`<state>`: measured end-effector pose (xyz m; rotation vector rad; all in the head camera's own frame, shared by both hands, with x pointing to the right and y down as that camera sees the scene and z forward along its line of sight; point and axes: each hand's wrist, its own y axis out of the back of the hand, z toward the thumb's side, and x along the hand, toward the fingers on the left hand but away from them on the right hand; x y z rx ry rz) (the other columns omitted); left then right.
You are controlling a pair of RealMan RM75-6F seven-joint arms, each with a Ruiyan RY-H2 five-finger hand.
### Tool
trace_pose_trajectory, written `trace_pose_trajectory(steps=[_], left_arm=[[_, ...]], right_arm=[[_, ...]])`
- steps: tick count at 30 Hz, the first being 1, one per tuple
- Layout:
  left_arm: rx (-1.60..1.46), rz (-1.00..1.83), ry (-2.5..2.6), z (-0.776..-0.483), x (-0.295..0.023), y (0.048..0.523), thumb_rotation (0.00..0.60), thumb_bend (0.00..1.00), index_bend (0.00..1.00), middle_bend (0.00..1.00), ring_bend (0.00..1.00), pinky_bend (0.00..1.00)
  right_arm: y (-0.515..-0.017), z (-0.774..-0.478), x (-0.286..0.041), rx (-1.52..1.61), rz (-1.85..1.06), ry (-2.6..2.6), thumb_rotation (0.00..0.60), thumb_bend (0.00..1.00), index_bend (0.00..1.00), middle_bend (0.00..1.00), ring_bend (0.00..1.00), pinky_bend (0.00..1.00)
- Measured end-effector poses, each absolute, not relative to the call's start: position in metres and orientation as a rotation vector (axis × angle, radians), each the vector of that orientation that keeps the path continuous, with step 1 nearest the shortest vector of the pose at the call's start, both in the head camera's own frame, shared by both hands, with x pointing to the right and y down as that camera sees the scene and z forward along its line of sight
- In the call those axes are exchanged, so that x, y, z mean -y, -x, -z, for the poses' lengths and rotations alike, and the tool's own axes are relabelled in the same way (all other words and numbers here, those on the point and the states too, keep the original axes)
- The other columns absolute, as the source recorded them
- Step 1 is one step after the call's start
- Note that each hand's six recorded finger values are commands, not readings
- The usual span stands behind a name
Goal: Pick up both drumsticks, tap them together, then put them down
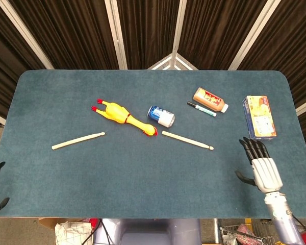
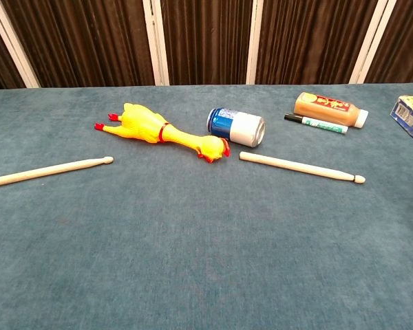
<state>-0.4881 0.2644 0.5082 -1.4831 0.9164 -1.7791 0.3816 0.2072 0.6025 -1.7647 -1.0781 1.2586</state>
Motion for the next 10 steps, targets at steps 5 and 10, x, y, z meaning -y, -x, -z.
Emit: trace_pose_trajectory(steps=[5, 10], left_arm=[[-0.981, 1.68, 1.444, -0.497, -0.26, 0.494, 0.6, 0.33, 0.09, 0.01, 0.0, 0.0], [-0.988, 1.618, 1.453, -0.499, -0.258, 0.503, 0.6, 0.33, 0.09, 0.01, 0.0, 0.0]], right_arm=[[-0.398, -0.571, -0.216, 1.056, -1.256, 1.695, 0.6, 0.28, 0.03, 0.05, 0.03, 0.0], [-0.41, -0.553, -0.228, 1.03, -1.273, 1.695, 0.6, 0.28, 0.03, 0.05, 0.03, 0.0]])
